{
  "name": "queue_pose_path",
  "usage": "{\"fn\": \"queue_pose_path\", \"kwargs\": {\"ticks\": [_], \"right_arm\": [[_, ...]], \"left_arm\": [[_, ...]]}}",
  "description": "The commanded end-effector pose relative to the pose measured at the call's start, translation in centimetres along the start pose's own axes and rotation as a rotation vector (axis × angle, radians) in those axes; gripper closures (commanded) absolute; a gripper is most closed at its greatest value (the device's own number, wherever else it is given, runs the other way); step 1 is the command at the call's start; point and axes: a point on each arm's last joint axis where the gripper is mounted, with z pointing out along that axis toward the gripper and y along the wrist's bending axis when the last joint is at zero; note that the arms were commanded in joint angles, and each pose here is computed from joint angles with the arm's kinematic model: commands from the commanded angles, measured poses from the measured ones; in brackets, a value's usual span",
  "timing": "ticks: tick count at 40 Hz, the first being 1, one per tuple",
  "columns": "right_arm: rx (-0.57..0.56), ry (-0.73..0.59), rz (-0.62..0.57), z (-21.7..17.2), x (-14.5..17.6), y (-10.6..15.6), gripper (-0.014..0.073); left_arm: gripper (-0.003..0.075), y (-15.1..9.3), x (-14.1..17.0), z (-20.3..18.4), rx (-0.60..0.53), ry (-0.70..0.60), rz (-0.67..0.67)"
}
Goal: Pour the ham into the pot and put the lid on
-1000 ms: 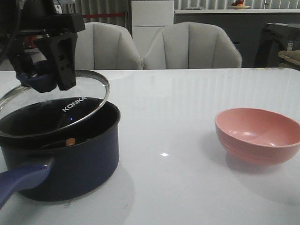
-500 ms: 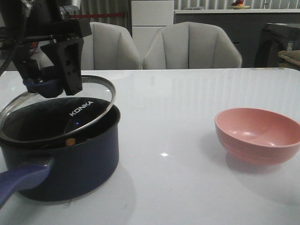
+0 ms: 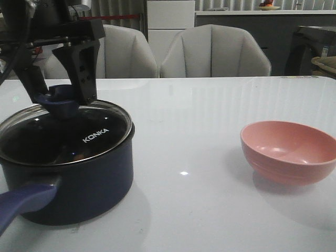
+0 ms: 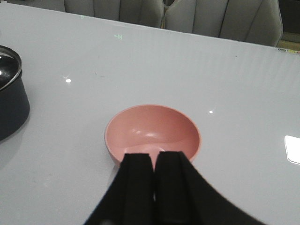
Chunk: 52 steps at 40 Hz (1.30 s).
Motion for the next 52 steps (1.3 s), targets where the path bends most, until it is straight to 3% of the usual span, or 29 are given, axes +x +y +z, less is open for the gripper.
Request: {"fn": "queue_pose_path", "kwargs": {"ticks": [1,17,37,48,52], "right_arm": [[0.022,-0.090,-0.002,-0.2,-1.5,-0.2,0.0450],[0.022,-0.090,-0.002,-0.2,-1.5,-0.2,0.0450],[0.022,-0.090,-0.002,-0.2,-1.5,-0.2,0.0450],[0.022,-0.090,-0.002,-0.2,-1.5,-0.2,0.0450],[0.022,-0.090,-0.002,-0.2,-1.5,-0.2,0.0450]], "left_arm": [[0.0180,-0.8,0.7,-2.6,0.038,-0.028,0.004],[0.0181,-0.8,0.6,-2.6,0.036,-0.026,0.004],[0.0181,-1.7,0.7,-2.6,0.133,-0.021,-0.022],[0.0186,-0.3,1.8,-5.6,-0.032,-0.114,0.031],[0.0197,-0.5,3.3,-8.1,-0.030,-0.182,0.040]]}}
